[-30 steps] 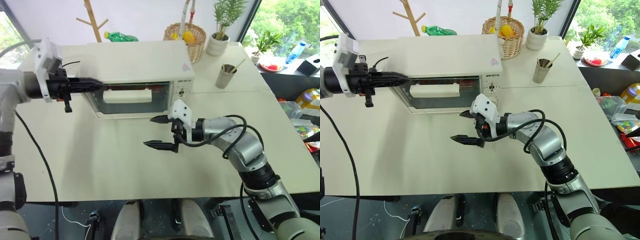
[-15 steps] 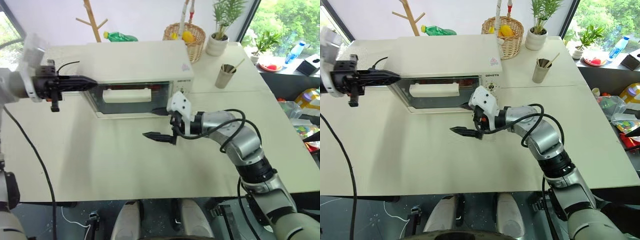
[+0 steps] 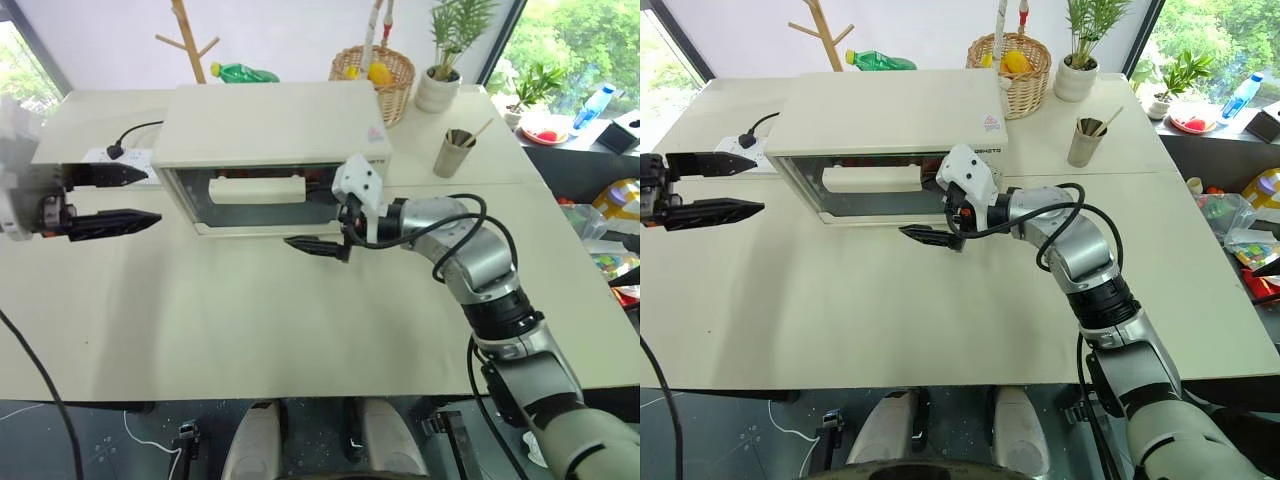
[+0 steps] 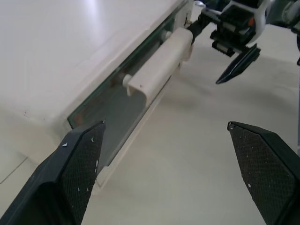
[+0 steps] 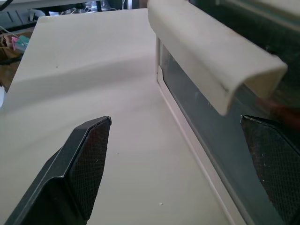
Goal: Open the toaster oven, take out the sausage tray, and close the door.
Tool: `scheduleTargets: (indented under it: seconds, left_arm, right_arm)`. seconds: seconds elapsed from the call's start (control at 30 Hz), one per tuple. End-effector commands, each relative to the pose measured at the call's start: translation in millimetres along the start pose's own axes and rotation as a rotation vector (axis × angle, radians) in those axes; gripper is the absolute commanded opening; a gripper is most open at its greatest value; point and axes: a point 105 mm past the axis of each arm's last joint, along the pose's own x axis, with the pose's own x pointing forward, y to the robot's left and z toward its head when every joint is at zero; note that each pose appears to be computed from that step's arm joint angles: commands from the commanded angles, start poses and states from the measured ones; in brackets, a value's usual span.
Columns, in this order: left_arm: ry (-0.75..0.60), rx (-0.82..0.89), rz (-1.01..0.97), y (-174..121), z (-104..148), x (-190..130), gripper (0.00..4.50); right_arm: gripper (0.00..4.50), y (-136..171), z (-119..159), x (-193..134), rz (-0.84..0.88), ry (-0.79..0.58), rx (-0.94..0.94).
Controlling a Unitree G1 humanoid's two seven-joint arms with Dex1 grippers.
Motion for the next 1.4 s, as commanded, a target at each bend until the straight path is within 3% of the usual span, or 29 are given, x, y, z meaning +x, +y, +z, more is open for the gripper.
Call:
scheduleTargets:
  seconds: [0.03, 0.53, 0.7, 0.8, 1.03, 1.4]
  left_arm:
    - [-0.017, 0.084, 0.028, -1.2, 14.8, -5.0, 4.47]
    - [-0.116, 0.122, 0.041, 24.8, 42.2, 18.2, 4.47]
    - [-0.103, 0.138, 0.022, 31.9, 38.6, 34.8, 4.47]
    - [-0.084, 0.148, -0.002, 33.1, 32.3, 41.7, 3.63]
    - [-0.025, 0.193, -0.022, 36.5, 19.8, 48.0, 0.08]
    - [0.151, 0.306, -0.077, 35.4, -18.9, 62.1, 0.03]
  right_arm:
    - [4.50, 10.2, 31.2, -2.0, 0.054, -0.090, -0.063]
    - [4.50, 43.2, 13.6, -6.0, 0.147, -0.065, -0.035]
    - [4.50, 46.4, 5.2, -7.3, 0.121, -0.059, -0.005]
    - [4.50, 49.3, 4.0, -7.6, 0.113, -0.063, 0.012]
    - [4.50, 52.5, 3.3, -8.2, 0.098, -0.068, 0.034]
    - [4.50, 52.6, 3.3, -8.5, 0.081, -0.073, 0.049]
